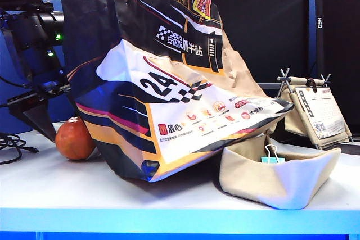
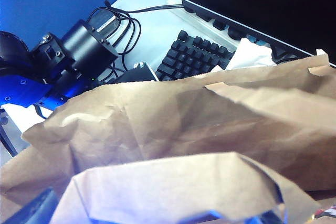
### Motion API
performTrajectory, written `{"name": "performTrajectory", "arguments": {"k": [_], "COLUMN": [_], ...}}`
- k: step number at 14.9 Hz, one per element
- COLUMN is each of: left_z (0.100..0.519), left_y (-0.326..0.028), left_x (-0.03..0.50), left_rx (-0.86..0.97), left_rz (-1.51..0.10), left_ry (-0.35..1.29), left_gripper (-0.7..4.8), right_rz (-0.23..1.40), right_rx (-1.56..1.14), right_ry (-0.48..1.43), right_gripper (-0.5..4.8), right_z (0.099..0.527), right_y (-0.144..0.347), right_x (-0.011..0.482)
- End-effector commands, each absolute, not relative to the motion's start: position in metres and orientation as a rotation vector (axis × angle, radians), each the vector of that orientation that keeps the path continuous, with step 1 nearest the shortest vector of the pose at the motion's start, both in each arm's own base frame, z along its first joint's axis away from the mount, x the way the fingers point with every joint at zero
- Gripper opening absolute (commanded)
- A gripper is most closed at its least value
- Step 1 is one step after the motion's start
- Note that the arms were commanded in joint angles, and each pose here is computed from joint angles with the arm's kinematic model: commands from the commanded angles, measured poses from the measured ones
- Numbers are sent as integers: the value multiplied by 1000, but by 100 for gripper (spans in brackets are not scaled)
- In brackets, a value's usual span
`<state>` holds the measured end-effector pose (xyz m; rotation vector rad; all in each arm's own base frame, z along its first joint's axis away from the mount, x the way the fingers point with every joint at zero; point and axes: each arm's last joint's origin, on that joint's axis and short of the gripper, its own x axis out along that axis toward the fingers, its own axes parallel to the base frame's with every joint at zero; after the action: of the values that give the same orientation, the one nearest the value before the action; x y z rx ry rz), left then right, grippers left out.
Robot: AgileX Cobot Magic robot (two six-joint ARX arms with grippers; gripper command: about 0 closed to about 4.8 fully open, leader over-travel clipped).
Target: Open the paper bag and put two oranges into the paper bag.
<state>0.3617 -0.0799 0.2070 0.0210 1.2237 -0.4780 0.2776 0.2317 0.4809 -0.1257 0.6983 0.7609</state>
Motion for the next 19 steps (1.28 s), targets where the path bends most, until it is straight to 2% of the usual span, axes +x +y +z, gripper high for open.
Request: {"name": "performTrajectory", "arguments": {"k": [1,3,4,6,7,8,10,15,19], "left_z": [209,204,202,202,203,203,204,217,273], "left_y": [-83,-83,-83,-83,-84,-84,-83,-70,-60], "left_x": [363,364,365,366,367,368,369,368,352], "left_rx": [-43,-49,-49,-48,-47,-46,-19,21,30], "left_rz": [-533,-537,-536,-537,-537,-538,-501,-397,-368], "left_ry": [1211,1221,1225,1214,1206,1195,1186,1157,1003], "left_gripper": [479,479,423,148,74,45,-6,-6,-6], "right_rz": [768,768,768,768,768,768,768,765,765], "right_rx": [-114,-114,-114,-114,-114,-114,-114,-116,-116], "right_ry": [673,673,673,673,673,673,673,673,673], "right_gripper": [461,461,461,461,461,461,461,460,458], "right_z": [485,485,485,485,485,485,485,485,485], "right_y": [231,231,231,231,231,231,231,231,231], "right_x": [275,275,275,275,275,275,275,275,275]}}
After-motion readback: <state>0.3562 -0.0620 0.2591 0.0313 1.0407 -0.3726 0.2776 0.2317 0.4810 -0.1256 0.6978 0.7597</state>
